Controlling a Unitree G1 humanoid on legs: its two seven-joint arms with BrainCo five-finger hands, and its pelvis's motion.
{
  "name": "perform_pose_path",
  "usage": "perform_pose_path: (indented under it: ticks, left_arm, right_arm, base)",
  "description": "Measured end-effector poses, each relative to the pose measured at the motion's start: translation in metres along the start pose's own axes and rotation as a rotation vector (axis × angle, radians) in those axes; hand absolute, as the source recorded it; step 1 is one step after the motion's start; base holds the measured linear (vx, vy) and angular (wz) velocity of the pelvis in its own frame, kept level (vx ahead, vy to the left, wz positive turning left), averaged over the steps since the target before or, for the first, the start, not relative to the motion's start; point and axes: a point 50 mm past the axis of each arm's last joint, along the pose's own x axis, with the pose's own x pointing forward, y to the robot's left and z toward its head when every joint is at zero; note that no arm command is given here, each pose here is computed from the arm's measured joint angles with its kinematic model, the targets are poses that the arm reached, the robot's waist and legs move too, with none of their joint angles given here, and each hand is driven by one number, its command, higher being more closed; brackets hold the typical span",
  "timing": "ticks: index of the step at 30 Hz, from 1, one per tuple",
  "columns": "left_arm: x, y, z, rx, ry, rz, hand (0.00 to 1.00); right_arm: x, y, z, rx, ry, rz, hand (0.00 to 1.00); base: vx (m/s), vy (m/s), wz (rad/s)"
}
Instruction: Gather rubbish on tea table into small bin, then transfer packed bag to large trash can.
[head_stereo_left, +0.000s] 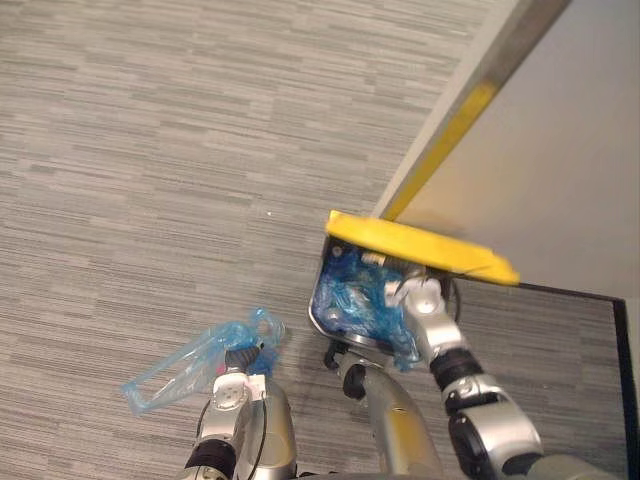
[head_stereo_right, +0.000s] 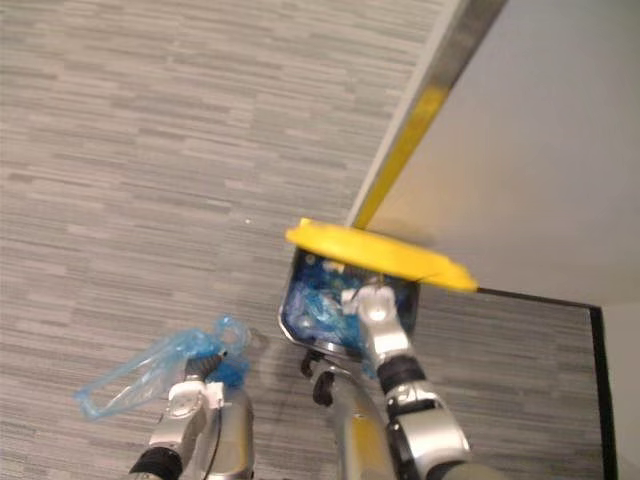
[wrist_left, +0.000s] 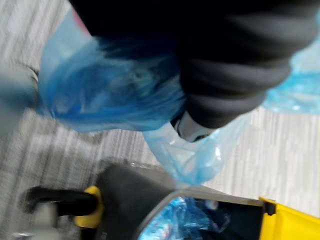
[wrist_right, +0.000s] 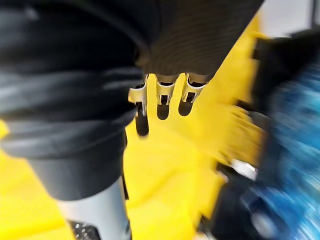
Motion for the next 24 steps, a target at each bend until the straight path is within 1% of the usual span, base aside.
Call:
perform_pose_path:
  ticks: [5, 10, 14, 18, 21, 22, 24]
  left_arm:
    - [-0.003, -0.003, 0.0, -0.005, -0.01, -0.022, 1.0]
    - [-0.004, -0.009, 0.013, 0.056, -0.079, -0.086, 1.0]
    - [-0.005, -0.018, 0.031, 0.089, -0.162, -0.144, 1.0]
    - [-0.007, -0.036, 0.055, 0.082, -0.263, -0.228, 1.0]
    - [-0.015, -0.049, 0.076, 0.091, -0.359, -0.304, 1.0]
    - [-0.019, -0.055, 0.089, 0.087, -0.417, -0.341, 1.0]
    - [-0.024, -0.061, 0.105, 0.07, -0.493, -0.371, 1.0]
  right_arm:
    - [0.012, 0.001, 0.021, 0.079, -0.033, -0.023, 0.0]
    - [0.024, -0.014, 0.04, 0.059, -0.076, -0.052, 0.0]
    - [0.033, -0.026, 0.054, 0.046, -0.093, -0.077, 0.0]
    - [0.037, -0.031, 0.061, 0.037, -0.102, -0.085, 0.0]
    - [0.038, -0.034, 0.057, 0.02, -0.082, -0.088, 0.0]
    - [0.038, -0.036, 0.058, 0.021, -0.083, -0.09, 0.0]
    - [0.039, -0.037, 0.058, 0.012, -0.084, -0.088, 0.0]
  base:
    - [-0.07, -0.003, -0.02]
    - [-0.11, 0.008, 0.03]
    - [-0.06, -0.01, 0.03]
    - [-0.03, -0.02, 0.02]
    - [-0.02, -0.014, 0.06]
    - [0.0, 0.0, 0.0]
    - [0.0, 0.0, 0.0]
